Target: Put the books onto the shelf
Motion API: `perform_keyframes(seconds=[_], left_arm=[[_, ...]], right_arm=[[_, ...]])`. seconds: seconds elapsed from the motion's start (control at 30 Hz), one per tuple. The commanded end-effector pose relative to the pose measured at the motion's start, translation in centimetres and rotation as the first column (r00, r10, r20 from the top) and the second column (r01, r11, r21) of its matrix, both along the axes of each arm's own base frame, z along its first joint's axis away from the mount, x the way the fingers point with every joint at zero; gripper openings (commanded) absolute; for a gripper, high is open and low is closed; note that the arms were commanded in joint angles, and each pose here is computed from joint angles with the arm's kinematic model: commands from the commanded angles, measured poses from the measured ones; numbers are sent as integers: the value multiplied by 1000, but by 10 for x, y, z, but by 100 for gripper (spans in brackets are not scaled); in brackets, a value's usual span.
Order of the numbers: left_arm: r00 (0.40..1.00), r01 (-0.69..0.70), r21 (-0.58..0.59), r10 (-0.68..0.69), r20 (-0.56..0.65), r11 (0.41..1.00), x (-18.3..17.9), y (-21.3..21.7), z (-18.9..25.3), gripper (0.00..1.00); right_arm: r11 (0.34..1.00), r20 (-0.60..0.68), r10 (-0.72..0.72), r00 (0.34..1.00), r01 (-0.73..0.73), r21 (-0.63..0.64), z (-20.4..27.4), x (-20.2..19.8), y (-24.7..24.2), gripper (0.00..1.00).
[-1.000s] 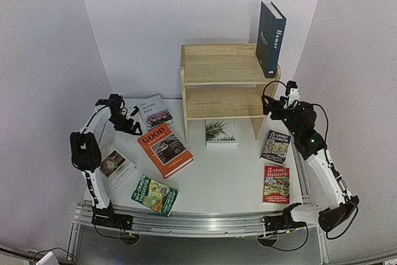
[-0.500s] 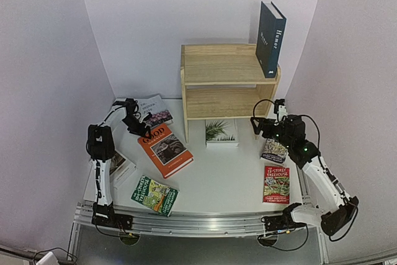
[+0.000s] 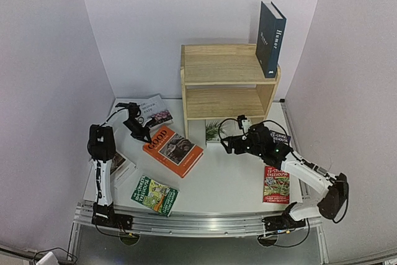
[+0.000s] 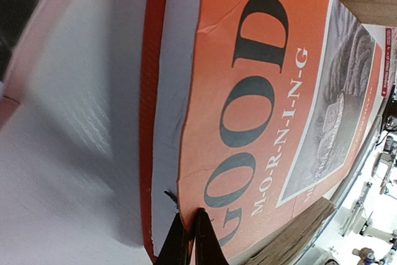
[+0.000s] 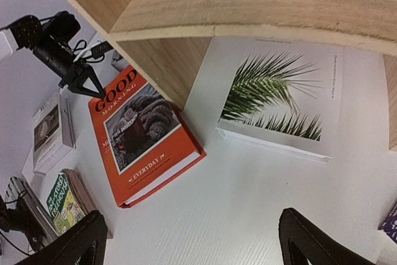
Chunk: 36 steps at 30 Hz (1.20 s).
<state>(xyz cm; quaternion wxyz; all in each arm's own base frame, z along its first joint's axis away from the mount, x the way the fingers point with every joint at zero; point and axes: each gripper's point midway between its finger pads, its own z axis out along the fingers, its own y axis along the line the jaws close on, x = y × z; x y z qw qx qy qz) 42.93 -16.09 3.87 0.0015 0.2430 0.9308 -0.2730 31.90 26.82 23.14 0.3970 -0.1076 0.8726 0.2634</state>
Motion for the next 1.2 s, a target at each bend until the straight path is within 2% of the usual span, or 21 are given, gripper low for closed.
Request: perform_keyframes(seconds=[0.0,0.07,0.17,0.3,0.43,0.57,0.67,0.73,0.87,0.93,1.07,1.17], left_arm=[[995,-50,48,54,-83,998,-26,3,16,0],[987,-91,58,98,-131,994,-37,4,25,0],[966,-148,29,151,-212,988,-55,-2,46,0],[940,-194,-4,184,-288,981,-74,-8,69,0],[929,-217,-10,204,-308,976,-88,-8,77,0],[927,-233,-21,215,-309,972,-94,-8,83,0],[928,-242,-29,223,-299,970,-97,-9,89,0],[926,-249,-35,227,-302,968,-99,-9,91,0],[923,-260,-45,235,-306,965,-103,-10,94,0],[922,-264,-48,237,-307,963,-106,-10,95,0],[925,-265,-50,239,-297,963,-109,-10,99,0],[926,-265,-59,237,-293,962,-110,-10,102,0]], right_arm=[[998,45,37,998,-34,-52,0,-9,29,94],[990,92,78,993,-67,-125,-3,-19,51,94],[935,226,207,952,-124,-333,-7,-41,100,95],[766,336,424,841,-136,-628,-25,-65,166,98],[598,341,582,739,-104,-794,-57,-75,226,98],[455,340,641,689,16,-890,-87,-61,262,98],[352,339,652,678,125,-928,-106,-45,275,98],[321,349,656,670,171,-931,-115,-39,282,98],[316,398,635,662,248,-916,-120,-25,291,97],[287,410,628,662,293,-912,-127,-15,293,91],[261,448,638,627,371,-891,-124,-6,300,61],[282,477,620,623,390,-876,-115,-2,300,50]])
